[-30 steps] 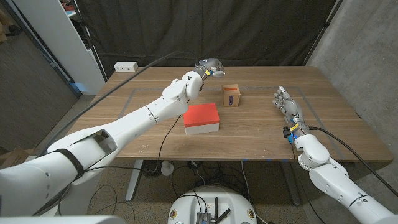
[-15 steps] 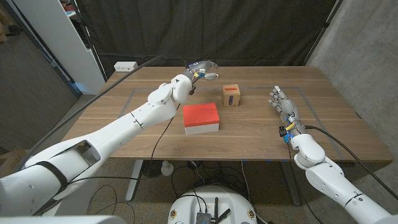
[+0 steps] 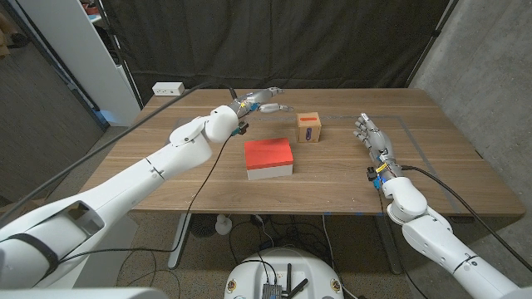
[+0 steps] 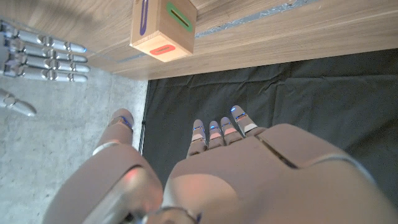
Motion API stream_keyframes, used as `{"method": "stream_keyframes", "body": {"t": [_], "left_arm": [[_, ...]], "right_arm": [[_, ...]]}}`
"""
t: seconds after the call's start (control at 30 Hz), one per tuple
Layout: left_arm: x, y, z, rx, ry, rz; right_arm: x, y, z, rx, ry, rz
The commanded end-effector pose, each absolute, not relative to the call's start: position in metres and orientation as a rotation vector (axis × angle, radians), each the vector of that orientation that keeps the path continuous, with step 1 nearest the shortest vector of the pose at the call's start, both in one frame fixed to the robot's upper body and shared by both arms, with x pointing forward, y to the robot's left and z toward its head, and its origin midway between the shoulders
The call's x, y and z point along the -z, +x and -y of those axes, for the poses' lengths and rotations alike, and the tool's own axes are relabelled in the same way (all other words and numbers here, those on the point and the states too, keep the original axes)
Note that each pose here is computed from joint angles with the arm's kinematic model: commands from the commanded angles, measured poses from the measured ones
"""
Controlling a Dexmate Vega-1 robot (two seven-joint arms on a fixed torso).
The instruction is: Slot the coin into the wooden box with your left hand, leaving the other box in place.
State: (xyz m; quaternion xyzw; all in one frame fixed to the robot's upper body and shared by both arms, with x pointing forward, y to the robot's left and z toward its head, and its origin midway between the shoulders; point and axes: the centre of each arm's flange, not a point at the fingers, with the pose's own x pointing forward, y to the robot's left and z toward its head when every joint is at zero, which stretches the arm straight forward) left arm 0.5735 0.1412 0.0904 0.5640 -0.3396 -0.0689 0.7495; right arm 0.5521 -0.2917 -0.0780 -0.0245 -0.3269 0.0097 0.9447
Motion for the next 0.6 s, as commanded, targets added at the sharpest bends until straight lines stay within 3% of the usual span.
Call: {"method": "stream_keyframes", "body": {"t": [0.03, 0.6], "left_arm": [[-0.065, 0.562, -0.179, 0.185, 0.888, 0.891], [-0.019, 0.564, -0.210, 0.189, 0.424, 0.904]], "right_arm": [[0.081, 0.547, 0.288, -0.012, -0.035, 0.666], [0.082, 0.540, 0.294, -0.035, -0.019, 0.699]]}}
